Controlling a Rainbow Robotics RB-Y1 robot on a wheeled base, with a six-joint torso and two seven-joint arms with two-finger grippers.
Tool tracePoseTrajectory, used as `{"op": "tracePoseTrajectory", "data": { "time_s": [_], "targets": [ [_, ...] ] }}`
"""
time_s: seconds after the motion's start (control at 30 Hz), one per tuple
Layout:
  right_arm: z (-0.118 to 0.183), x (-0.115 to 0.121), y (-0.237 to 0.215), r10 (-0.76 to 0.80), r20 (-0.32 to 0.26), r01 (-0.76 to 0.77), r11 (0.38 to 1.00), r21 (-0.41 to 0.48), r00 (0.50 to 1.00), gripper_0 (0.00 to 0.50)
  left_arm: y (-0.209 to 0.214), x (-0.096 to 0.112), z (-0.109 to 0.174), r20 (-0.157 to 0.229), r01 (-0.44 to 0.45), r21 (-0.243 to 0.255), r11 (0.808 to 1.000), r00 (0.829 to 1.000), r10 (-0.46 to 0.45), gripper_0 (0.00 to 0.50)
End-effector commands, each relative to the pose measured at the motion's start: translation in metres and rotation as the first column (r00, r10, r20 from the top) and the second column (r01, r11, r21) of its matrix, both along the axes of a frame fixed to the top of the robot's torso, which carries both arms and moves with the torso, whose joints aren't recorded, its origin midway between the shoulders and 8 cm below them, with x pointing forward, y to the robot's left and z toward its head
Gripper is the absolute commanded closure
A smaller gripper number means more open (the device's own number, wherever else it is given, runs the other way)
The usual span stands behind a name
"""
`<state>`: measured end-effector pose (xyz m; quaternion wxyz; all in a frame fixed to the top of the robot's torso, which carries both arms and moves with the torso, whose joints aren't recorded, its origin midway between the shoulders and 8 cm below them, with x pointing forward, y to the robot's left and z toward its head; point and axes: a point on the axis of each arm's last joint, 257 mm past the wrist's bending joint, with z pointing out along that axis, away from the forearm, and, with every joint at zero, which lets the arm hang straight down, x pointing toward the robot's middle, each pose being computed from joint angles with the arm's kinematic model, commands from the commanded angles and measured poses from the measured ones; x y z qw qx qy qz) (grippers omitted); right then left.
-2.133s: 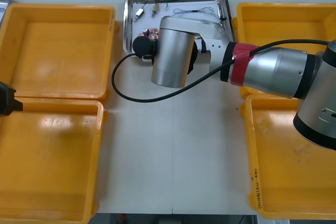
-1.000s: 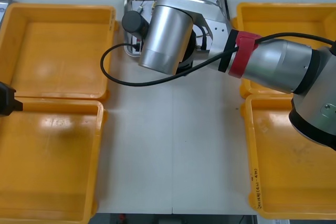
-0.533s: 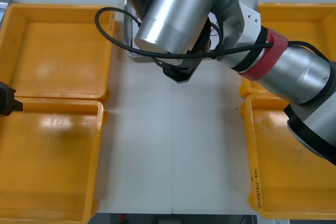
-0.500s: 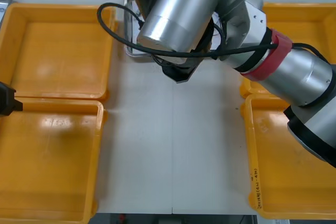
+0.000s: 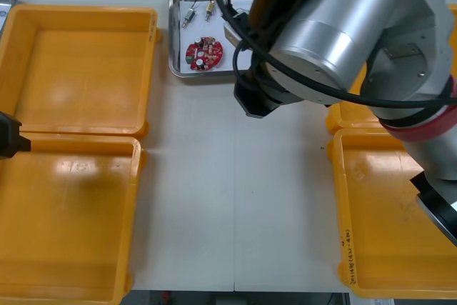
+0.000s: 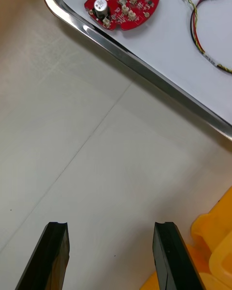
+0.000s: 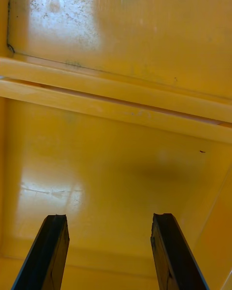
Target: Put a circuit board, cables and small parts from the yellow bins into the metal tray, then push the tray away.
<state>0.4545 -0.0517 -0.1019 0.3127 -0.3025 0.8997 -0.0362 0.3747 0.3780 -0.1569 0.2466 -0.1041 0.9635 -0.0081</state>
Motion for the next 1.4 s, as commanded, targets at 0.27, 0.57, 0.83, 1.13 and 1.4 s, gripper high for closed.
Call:
{"op": "tracePoseTrajectory", "data": {
  "time_s": [0.27,0.57,0.83,1.13,1.4],
  "targets": [
    [0.038,0.003,-0.089,-0.222,0.005,0.211,0.934,0.288,0.975,0.000,0.019,-0.005,0.012,0.013,0.002,0.067,0.998,1.000,-0.003,0.000],
    [0.044,-0.014,-0.162,-0.351,0.052,0.311,0.881,0.356,0.935,0.000,0.019,-0.005,0.012,0.013,0.002,0.067,0.998,1.000,-0.003,0.000],
    [0.039,-0.032,-0.225,-0.468,0.054,0.413,0.824,0.389,0.882,0.000,0.019,-0.005,0.012,0.013,0.002,0.067,0.998,1.000,-0.003,0.000],
    [0.008,-0.056,-0.303,-0.563,0.055,0.529,0.803,0.274,0.825,0.000,0.019,-0.005,0.012,0.013,0.002,0.067,0.998,1.000,-0.003,0.000],
    [-0.030,-0.080,-0.340,-0.608,-0.029,0.600,0.773,0.205,0.794,0.000,0.019,-0.005,0.012,0.013,0.002,0.067,0.998,1.000,-0.003,0.000]
  ]
}}
